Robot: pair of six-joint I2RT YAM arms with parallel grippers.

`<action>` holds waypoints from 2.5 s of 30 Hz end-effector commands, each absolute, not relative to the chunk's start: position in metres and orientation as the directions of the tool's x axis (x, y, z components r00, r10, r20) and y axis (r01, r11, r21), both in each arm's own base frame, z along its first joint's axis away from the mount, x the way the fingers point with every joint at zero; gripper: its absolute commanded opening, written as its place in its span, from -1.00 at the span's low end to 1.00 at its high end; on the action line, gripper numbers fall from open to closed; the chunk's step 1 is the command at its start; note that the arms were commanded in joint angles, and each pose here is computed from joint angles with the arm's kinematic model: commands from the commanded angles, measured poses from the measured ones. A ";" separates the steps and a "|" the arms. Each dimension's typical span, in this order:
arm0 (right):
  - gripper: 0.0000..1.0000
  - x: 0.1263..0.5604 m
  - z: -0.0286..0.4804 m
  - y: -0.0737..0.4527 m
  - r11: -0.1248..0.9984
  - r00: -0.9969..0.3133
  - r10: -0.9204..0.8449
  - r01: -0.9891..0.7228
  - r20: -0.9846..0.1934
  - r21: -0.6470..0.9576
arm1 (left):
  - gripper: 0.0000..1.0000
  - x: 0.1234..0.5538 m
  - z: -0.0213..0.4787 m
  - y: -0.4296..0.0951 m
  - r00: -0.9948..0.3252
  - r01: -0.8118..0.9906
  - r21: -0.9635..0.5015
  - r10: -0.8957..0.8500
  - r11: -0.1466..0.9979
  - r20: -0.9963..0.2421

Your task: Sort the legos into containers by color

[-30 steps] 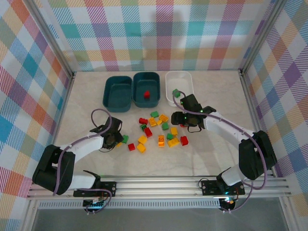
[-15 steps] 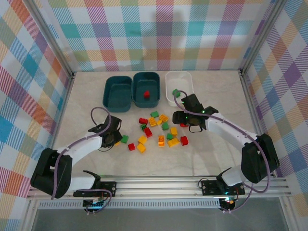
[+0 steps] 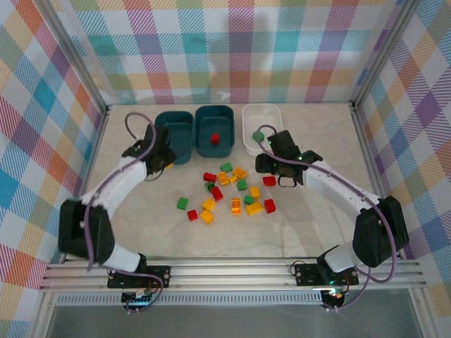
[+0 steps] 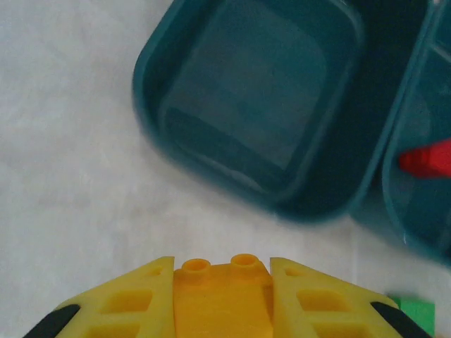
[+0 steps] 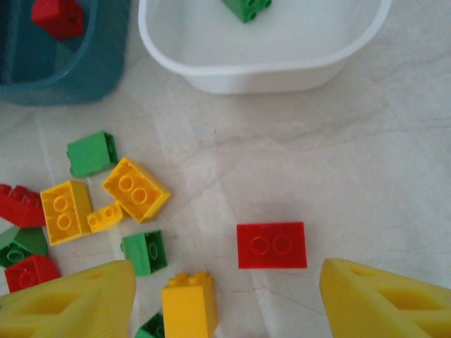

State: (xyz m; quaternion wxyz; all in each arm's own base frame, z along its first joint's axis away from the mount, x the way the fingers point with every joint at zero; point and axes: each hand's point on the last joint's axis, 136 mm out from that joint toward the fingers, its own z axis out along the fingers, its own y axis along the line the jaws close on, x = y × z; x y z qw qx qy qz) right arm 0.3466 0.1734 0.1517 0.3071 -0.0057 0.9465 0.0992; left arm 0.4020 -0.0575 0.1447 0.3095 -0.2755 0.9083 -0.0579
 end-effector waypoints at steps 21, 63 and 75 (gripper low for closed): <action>0.43 0.342 0.140 0.175 0.962 -0.856 0.070 -0.077 -0.512 0.261 | 0.33 0.549 0.134 -0.065 -0.755 -0.398 -0.325 -0.508 0.858 -0.414; -0.17 0.340 0.028 0.272 0.953 -0.899 -0.278 -0.303 -0.338 0.024 | 0.26 0.287 0.083 -0.105 -0.853 -0.255 -0.281 -0.352 0.925 -0.384; -0.43 0.332 0.050 0.266 0.955 -0.885 -0.253 -0.294 -0.391 0.048 | 0.27 0.293 0.083 -0.109 -0.856 -0.261 -0.286 -0.358 0.922 -0.374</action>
